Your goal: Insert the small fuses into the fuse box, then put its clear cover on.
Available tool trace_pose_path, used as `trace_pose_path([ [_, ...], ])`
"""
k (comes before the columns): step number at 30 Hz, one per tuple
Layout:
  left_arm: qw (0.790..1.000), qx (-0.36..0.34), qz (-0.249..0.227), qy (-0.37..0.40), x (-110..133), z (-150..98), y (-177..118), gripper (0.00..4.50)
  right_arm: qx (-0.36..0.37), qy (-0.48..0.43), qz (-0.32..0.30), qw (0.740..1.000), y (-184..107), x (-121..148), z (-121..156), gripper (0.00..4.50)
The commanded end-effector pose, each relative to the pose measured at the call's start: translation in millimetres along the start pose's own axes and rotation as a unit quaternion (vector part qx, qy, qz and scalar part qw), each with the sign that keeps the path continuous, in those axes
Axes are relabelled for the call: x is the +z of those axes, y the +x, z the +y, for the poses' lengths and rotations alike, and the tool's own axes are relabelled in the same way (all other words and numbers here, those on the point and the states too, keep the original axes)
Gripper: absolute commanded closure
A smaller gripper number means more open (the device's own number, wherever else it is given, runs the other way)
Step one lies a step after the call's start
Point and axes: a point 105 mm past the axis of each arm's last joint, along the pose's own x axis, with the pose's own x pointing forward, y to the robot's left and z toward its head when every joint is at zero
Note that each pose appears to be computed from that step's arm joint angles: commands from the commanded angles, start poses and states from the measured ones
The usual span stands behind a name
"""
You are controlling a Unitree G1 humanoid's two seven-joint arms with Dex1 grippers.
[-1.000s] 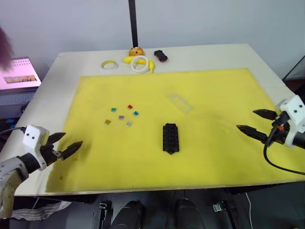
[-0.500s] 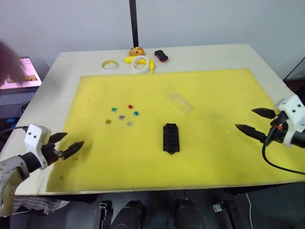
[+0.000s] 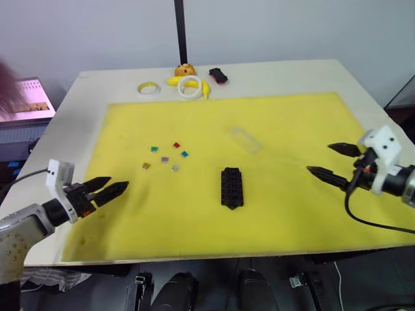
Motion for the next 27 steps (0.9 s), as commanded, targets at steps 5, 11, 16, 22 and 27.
trace_pose_path([
  [5,0.985,-0.030,0.007,-0.170,9,-3,7,0.01,0.130,0.012,-0.092,0.987,32,53,60,0.00],
  [11,0.965,-0.040,-0.002,-0.260,17,5,19,0.01,0.196,-0.005,-0.114,0.974,52,69,89,0.00],
  [16,0.949,-0.042,-0.010,-0.313,19,13,29,0.01,0.215,-0.029,-0.123,0.968,68,75,100,0.00],
  [22,0.943,-0.060,-0.023,-0.326,21,6,39,0.01,0.222,-0.051,-0.126,0.966,84,75,109,0.00],
  [27,0.934,-0.058,-0.047,-0.350,25,11,44,0.01,0.228,-0.061,-0.123,0.964,92,73,114,0.00],
])
